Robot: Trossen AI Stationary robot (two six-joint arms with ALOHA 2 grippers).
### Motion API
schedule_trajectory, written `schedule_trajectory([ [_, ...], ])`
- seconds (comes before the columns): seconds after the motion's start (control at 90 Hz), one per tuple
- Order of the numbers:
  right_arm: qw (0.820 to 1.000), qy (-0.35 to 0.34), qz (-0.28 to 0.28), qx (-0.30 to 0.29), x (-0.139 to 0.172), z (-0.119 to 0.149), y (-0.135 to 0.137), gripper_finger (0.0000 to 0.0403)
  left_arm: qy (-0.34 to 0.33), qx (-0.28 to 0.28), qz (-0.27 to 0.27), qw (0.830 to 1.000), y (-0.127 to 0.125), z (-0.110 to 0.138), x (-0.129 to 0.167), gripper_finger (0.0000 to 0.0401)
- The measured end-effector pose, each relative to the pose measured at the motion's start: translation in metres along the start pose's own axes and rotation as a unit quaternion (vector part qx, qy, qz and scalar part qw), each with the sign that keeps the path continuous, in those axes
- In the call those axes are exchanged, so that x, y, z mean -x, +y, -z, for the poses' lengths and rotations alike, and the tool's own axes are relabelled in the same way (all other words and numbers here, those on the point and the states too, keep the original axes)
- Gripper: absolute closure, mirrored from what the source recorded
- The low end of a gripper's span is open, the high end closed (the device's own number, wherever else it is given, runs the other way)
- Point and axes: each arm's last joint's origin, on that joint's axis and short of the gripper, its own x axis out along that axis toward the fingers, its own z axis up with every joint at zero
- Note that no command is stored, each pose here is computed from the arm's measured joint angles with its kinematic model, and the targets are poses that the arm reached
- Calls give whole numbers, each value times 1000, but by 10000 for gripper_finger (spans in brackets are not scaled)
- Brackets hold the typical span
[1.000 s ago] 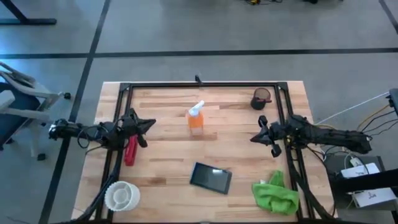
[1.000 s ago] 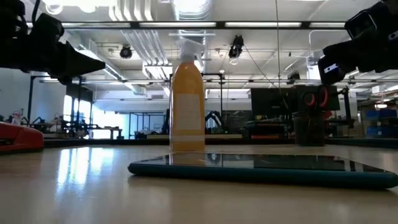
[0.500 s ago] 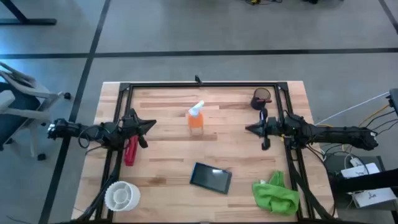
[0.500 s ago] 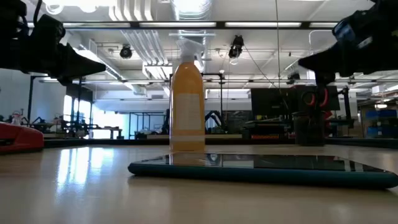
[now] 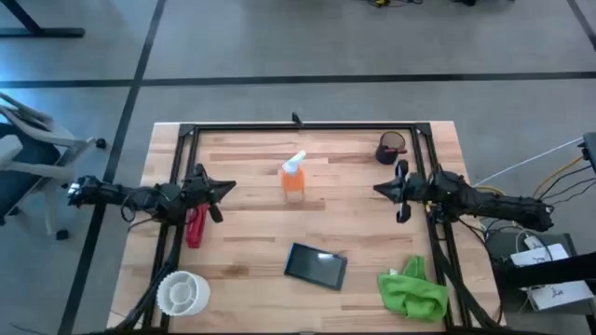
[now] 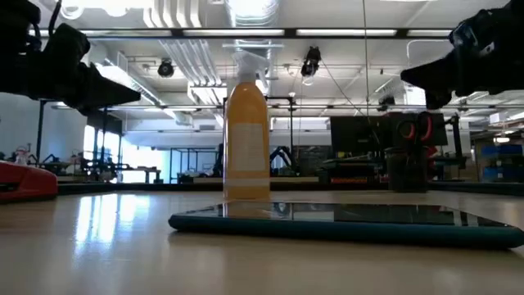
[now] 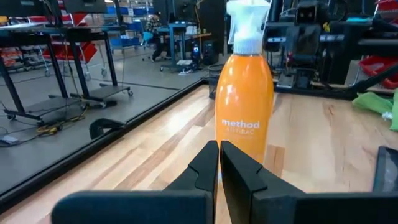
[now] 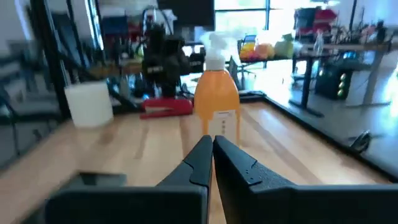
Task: Apply microfiber cloth
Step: Return to Home Position
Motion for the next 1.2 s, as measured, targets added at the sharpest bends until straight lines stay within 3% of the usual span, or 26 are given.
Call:
schedule_trajectory([
  [0.178,999,-8,-1,-46,1,-1,0,403,11,-8,0,1000,-1,2,-1,401],
  [1.2,999,-4,0,-47,1,-1,0,403,53,-37,-2,998,-4,11,-7,401],
])
